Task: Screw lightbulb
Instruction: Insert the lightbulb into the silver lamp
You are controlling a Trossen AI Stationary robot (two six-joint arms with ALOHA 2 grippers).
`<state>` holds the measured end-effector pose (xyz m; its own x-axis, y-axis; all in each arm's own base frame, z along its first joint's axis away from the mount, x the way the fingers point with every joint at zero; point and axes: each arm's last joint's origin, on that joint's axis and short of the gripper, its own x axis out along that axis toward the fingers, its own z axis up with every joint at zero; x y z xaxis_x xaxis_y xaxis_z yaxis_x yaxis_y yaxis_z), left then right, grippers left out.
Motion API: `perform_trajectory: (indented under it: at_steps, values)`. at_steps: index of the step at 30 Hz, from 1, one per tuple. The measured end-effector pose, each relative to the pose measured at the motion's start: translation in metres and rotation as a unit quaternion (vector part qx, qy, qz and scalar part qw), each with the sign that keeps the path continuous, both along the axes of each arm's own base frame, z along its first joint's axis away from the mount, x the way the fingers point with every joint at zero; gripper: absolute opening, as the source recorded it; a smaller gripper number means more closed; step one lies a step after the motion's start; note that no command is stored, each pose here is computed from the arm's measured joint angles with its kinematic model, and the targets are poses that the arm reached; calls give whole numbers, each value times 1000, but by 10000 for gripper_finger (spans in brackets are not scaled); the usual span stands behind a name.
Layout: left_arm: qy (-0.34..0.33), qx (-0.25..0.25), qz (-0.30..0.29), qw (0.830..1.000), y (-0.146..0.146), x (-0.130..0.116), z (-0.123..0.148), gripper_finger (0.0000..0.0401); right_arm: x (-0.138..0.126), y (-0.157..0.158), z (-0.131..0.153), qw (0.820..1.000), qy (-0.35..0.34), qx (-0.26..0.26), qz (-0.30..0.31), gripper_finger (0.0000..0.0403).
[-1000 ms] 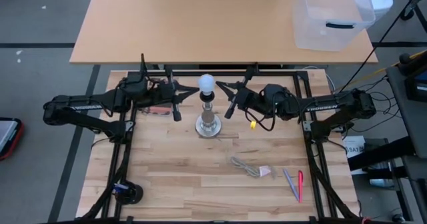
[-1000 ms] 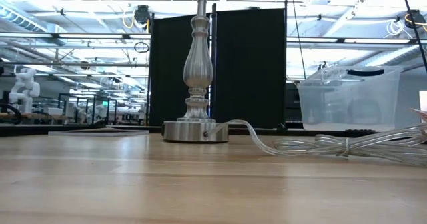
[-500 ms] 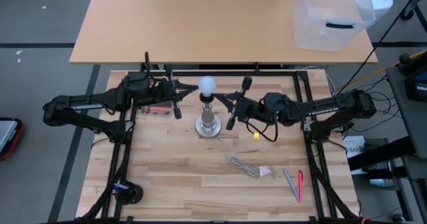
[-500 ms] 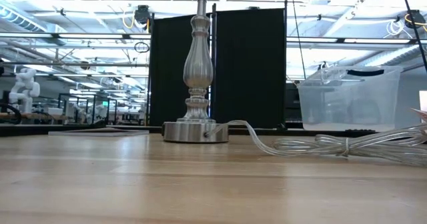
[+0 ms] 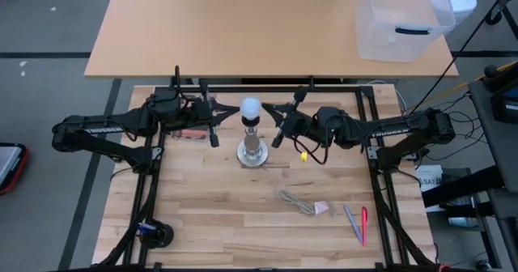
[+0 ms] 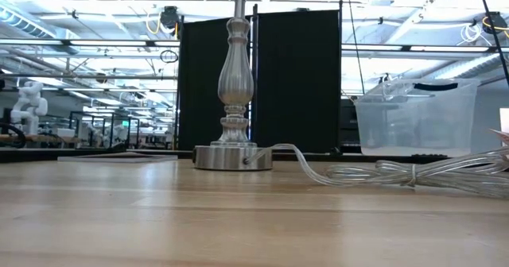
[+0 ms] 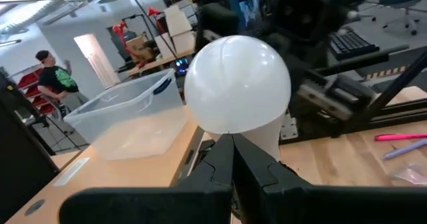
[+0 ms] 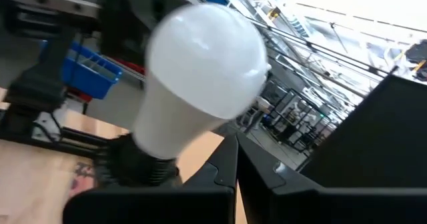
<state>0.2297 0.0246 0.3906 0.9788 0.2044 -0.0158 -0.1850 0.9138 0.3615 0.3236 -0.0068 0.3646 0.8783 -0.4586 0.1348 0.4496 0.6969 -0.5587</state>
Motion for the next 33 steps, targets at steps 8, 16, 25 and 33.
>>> perform_trajectory:
  at_steps: [8,16,25,33]
  values:
    - [-13,18,-25,999,-11,-5,6,2,-1,-11,11,999,-33,-15,-2,0]
    - [-19,19,-30,999,-13,-7,7,2,22,-19,28,1000,-10,-12,-5,0]
    - [-19,32,-23,999,-10,-7,8,2,31,-26,21,1000,1,11,-11,0]
    - [-14,31,-7,999,0,-7,7,2,31,-13,19,1000,20,6,-6,0]
